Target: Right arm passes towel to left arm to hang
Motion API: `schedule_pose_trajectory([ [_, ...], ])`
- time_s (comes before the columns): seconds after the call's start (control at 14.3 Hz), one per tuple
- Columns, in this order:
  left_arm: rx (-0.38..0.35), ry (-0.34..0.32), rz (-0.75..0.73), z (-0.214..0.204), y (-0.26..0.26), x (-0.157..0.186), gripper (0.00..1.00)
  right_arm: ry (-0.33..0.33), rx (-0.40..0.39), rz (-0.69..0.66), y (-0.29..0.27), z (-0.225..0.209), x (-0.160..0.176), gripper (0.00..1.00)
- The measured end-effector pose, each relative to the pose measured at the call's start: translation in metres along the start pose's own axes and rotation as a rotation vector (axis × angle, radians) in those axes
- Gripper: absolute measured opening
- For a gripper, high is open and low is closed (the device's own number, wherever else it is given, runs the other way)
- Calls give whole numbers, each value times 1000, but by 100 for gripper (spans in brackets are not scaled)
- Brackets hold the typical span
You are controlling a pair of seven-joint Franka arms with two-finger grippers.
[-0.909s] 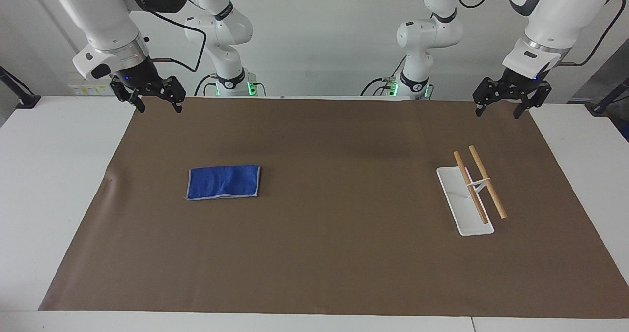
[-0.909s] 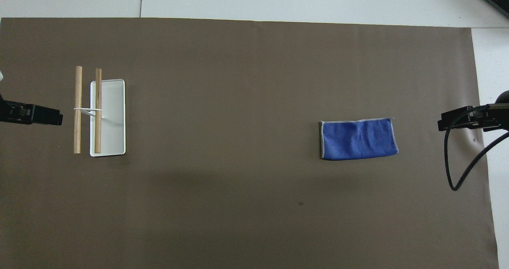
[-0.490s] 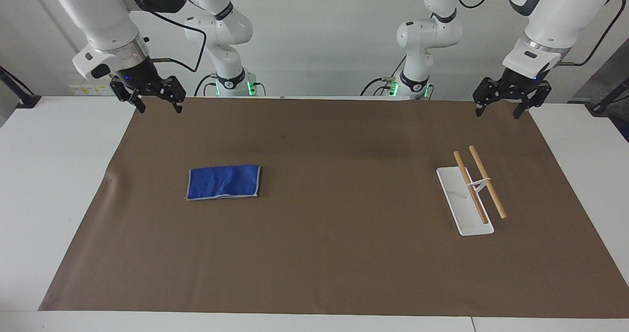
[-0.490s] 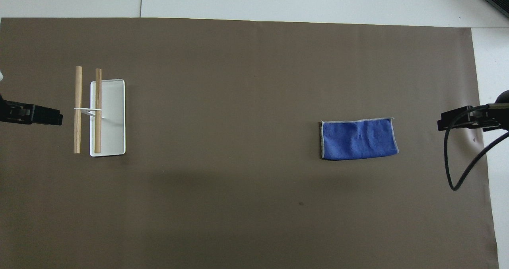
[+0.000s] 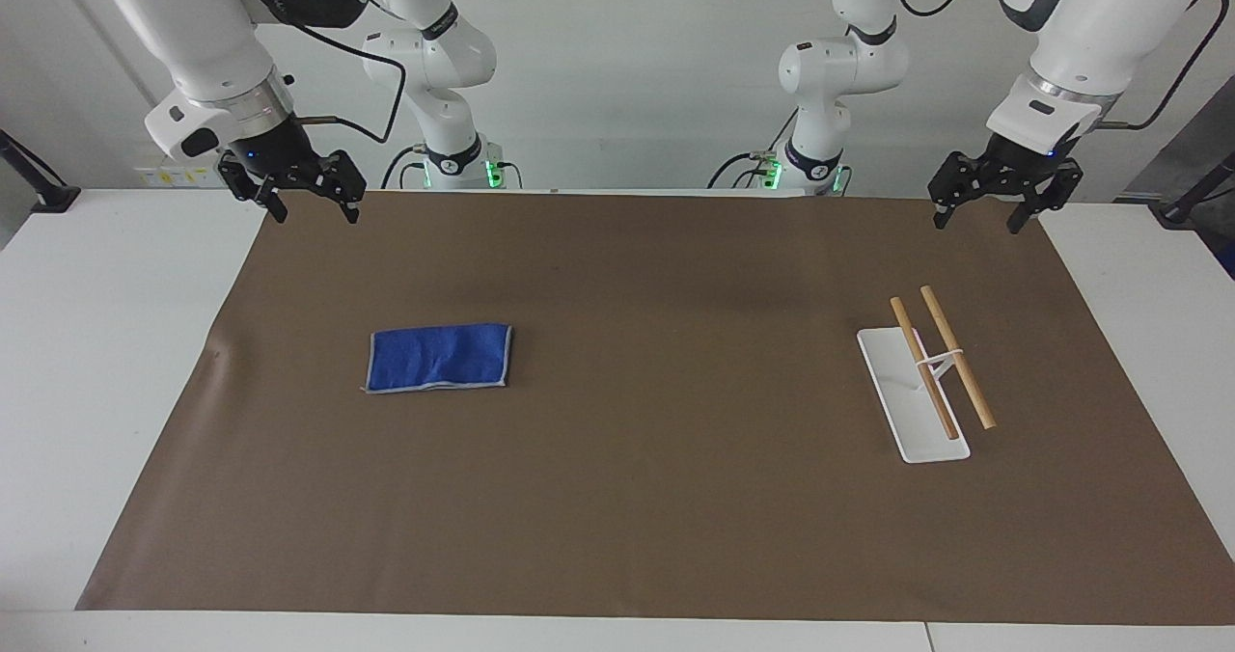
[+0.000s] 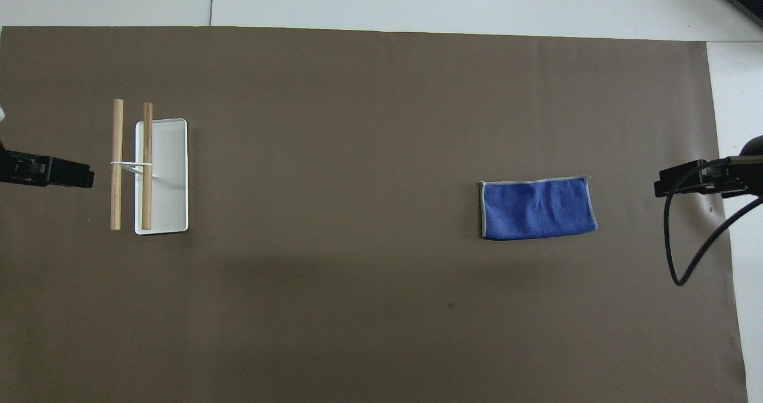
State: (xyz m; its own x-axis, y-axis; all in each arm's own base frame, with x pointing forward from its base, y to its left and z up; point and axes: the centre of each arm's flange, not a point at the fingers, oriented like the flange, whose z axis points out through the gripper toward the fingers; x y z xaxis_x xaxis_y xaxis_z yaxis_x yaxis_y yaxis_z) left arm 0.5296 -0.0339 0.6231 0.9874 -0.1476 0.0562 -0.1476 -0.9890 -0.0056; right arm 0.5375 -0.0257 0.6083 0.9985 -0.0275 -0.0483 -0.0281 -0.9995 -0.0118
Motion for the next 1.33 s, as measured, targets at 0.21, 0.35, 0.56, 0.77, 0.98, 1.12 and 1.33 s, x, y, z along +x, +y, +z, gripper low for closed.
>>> schedule_pose_trajectory([
  [0.21,0,0,0,0,0,0,100,-1,0,0,0,0,0,100],
  [0.35,0,0,0,0,0,0,100,-3,0,0,0,1,-1,100],
  [0.56,0,0,0,0,0,0,100,-6,0,0,0,3,-1,100],
  [0.77,0,0,0,0,0,0,100,-6,1,0,0,3,-2,100],
  [0.98,0,0,0,0,0,0,100,-9,1,0,0,4,-4,100],
  [1.12,0,0,0,0,0,0,100,-14,2,0,0,6,-5,100],
  [1.33,0,0,0,0,0,0,100,14,1,0,0,9,-2,100],
])
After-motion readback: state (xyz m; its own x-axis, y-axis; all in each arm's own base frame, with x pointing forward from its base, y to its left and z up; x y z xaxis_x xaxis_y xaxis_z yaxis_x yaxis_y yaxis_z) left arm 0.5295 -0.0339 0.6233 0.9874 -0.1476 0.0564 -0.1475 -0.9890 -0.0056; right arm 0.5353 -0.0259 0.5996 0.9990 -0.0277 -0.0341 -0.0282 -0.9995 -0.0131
